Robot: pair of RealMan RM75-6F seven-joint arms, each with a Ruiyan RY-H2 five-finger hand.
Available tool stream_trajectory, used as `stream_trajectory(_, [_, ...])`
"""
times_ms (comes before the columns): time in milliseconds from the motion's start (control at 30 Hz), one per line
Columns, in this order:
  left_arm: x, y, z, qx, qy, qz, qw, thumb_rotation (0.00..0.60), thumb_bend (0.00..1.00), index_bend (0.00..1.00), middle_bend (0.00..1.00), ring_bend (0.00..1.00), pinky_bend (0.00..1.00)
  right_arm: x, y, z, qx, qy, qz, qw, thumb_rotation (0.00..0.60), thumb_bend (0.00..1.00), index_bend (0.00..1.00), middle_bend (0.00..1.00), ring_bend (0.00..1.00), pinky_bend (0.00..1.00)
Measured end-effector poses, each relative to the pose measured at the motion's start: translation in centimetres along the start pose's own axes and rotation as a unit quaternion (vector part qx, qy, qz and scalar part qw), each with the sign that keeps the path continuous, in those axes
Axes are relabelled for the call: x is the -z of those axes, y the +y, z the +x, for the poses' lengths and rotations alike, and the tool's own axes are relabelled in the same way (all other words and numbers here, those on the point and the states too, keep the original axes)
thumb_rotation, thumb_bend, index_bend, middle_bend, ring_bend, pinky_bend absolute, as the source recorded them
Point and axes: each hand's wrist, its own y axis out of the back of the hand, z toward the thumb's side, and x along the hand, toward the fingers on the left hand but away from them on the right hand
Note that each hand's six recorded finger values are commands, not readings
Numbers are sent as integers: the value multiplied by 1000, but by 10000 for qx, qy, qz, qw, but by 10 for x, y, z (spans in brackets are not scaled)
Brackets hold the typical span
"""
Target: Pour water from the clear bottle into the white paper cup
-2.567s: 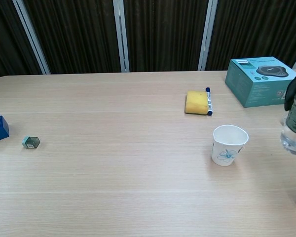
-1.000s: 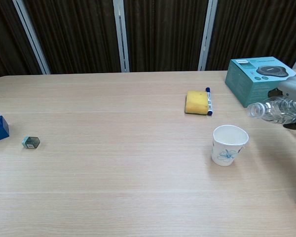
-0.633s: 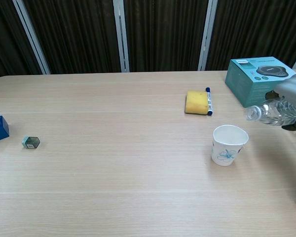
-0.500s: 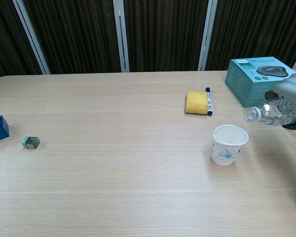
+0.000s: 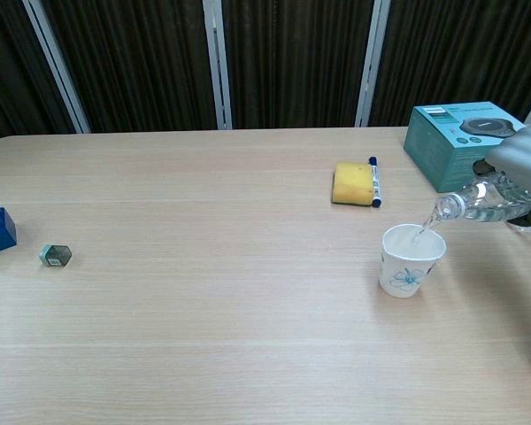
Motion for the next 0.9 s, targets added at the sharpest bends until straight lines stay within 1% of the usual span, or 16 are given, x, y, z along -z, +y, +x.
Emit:
stream_trajectory(567, [0,-1,0,16,4,11,10000,600,0,0,0,0,0,2,-2,0,-31,-24,15,10000,600,426,492,579,492,447])
stream_trajectory(767, [0,-1,0,30,12,8,10000,600,0,0,0,0,0,2,-3,0,-92,-56,-181,9998,600,427,496,582,494,448])
stream_trajectory(900, [0,-1,0,37,14,-6,10000,600,0,0,0,0,0,4,-3,1,-112,-87,-509,9986,600,435,497,583,495,449])
